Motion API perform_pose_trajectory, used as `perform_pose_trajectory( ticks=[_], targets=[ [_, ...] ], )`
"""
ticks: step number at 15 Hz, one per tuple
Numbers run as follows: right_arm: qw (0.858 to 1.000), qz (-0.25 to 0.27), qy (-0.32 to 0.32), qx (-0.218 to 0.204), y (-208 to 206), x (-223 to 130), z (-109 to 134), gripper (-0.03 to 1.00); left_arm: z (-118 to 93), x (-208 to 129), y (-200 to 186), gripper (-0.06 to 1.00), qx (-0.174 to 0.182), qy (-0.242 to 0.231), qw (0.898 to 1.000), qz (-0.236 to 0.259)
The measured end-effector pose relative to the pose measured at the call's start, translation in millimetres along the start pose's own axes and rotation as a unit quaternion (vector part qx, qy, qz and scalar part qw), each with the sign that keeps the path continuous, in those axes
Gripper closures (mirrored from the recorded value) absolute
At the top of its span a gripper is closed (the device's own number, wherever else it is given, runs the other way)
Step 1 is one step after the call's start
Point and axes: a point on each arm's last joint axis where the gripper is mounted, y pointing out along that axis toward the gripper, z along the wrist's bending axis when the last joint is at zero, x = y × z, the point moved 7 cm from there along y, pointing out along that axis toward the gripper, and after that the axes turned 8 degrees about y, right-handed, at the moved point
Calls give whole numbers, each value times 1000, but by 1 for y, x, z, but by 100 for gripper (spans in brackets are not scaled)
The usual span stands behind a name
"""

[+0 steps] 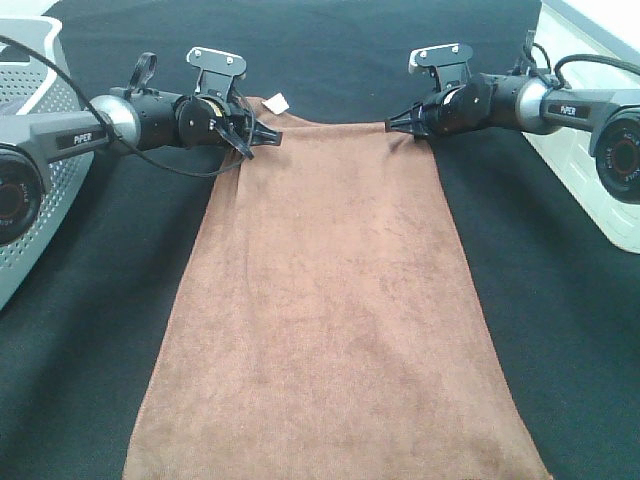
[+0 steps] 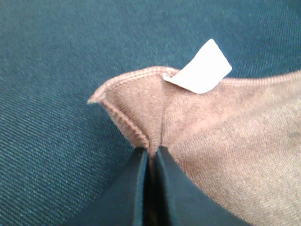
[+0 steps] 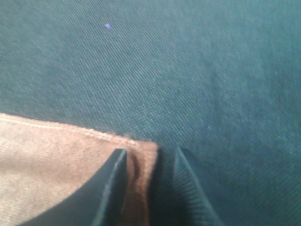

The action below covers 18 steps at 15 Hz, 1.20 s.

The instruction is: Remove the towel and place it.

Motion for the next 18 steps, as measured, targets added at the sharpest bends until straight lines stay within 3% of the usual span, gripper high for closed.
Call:
perform_pose_trajectory(
  ticks=[2,8,13,18],
  targets=[
    [1000,-1,2,0,0,0,0,65,0,-1,1,87,0,0,1000,0],
    [1000,-1,13,-8,0,1,-14,65,11,-14,6,55,9,-20,1000,3],
    [1000,1,14,-8,-1,0,-15,65,17,-16,6,46,11,-38,999,7],
    [1000,-8,26,-2,-45,56,-10,48,25,6,-10,34,-4,-55,996,66]
  ],
)
